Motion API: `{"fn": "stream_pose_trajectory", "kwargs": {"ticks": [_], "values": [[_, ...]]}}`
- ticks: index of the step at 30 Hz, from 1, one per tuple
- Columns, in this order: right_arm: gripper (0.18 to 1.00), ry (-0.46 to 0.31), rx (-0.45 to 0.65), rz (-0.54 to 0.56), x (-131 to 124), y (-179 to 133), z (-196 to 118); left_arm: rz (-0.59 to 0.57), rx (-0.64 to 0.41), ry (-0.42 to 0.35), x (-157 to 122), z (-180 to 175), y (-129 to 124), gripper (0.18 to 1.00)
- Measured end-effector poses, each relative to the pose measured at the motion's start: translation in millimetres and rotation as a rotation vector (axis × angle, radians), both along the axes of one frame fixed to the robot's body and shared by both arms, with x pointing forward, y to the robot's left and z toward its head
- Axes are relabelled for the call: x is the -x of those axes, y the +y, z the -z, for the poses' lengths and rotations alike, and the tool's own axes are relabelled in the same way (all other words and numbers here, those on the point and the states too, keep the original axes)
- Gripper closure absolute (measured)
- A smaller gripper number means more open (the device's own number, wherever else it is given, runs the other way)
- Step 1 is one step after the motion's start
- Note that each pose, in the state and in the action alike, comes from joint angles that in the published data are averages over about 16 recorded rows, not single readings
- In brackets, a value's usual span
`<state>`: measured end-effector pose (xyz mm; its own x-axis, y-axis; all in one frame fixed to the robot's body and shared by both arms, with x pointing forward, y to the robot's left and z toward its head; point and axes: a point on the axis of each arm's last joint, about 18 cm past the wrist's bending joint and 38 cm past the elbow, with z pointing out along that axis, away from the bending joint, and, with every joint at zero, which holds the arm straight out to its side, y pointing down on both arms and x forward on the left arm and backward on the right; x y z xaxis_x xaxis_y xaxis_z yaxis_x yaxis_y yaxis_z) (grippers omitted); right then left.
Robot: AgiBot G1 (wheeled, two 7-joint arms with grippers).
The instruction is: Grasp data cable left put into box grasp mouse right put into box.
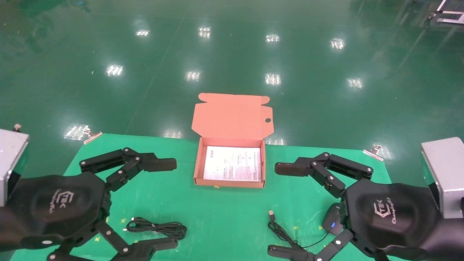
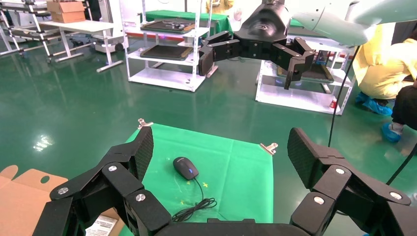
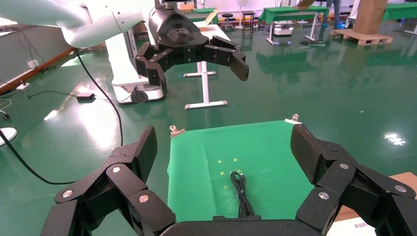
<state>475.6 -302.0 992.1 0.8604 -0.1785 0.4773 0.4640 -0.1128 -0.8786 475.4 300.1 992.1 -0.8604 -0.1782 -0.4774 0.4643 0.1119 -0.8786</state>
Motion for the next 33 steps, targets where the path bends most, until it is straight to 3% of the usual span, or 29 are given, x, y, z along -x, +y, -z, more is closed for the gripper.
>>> {"fn": "stream_pose_trajectory", "kwargs": {"ticks": [23,33], "values": [[0.178,0.0,0.0,0.0,0,0,0,0.002,-0.003,-0.001,0,0,0,0.183],[0.178,-0.005,0.07,0.025,-3,1,3,0.007,-0.099,0.005,-3,9,-10,0.183]]}}
